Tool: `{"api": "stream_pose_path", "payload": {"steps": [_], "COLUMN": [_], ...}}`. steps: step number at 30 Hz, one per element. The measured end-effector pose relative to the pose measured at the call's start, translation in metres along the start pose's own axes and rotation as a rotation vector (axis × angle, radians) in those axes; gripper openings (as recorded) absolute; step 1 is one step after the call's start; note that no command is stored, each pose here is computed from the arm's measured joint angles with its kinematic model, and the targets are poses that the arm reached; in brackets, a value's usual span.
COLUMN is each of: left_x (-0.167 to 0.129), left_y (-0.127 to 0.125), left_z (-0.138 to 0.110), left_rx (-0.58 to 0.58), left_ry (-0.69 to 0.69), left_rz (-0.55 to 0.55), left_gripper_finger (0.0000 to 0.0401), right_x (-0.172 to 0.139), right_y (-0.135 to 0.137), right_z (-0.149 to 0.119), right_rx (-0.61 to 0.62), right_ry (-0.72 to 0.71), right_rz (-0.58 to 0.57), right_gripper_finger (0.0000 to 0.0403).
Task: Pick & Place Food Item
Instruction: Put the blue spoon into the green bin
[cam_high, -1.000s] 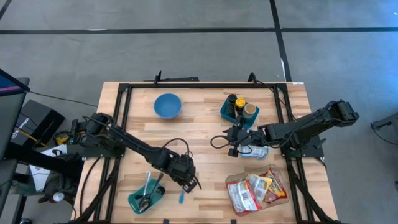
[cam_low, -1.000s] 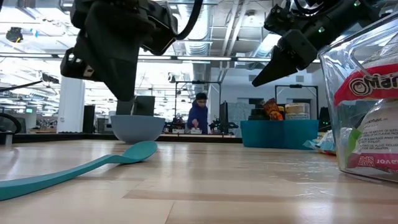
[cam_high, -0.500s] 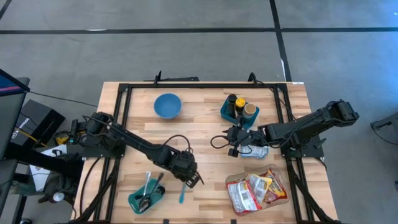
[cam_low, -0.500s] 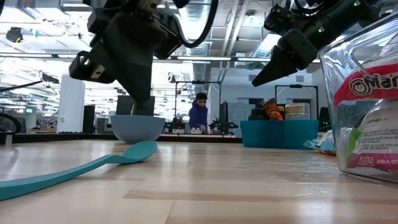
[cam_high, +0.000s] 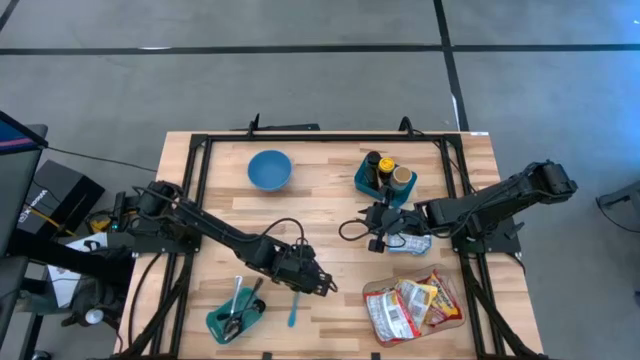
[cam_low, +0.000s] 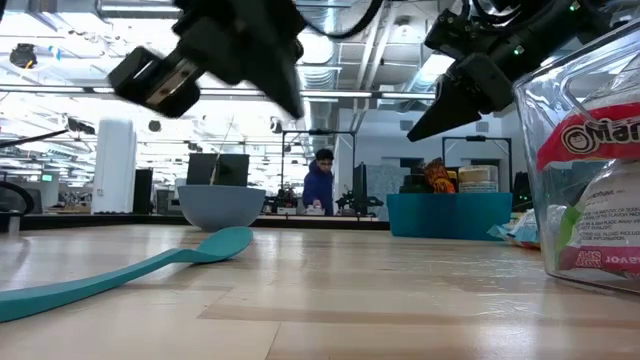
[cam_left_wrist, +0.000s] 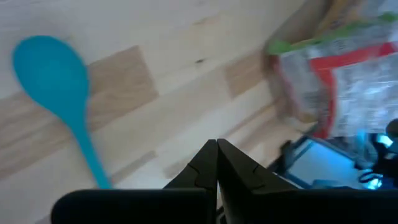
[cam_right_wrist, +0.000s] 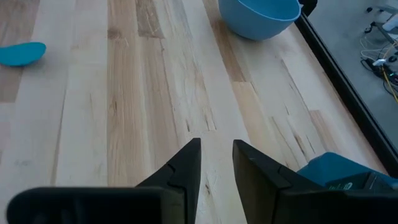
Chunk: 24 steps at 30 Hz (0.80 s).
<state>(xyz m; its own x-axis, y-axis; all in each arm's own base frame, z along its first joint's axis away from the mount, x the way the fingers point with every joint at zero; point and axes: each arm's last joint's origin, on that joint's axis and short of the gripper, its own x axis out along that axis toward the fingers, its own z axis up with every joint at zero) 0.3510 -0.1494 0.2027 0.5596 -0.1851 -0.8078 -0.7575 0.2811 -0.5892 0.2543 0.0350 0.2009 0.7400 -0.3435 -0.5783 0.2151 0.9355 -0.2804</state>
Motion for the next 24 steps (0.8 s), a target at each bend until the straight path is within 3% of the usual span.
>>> {"api": "stream_pose_path", "payload": {"steps": [5, 14, 24], "left_x": [-0.012, -0.034, 0.01], "left_y": [-0.019, -0.031, -0.015], "left_z": [-0.002, -0.011, -0.011], "left_rx": [0.011, 0.04, 0.021], "left_ry": [-0.066, -0.194, -0.121], "left_rz": [-0.042, 0.042, 0.186], "left_gripper_finger": [0.0, 0.0, 0.0], "right_x": [0.003, 0.01, 0.015], "right_y": [-0.005, -0.023, -0.035], "right_z": [-0.001, -0.001, -0.002], "right_rx": [-0.004, 0.036, 0.065], "right_ry": [0.012, 0.032, 0.046], "right_rz": [-0.018, -0.075, -0.113], "right_gripper_finger": [0.0087, 0.0087, 0.0087]}}
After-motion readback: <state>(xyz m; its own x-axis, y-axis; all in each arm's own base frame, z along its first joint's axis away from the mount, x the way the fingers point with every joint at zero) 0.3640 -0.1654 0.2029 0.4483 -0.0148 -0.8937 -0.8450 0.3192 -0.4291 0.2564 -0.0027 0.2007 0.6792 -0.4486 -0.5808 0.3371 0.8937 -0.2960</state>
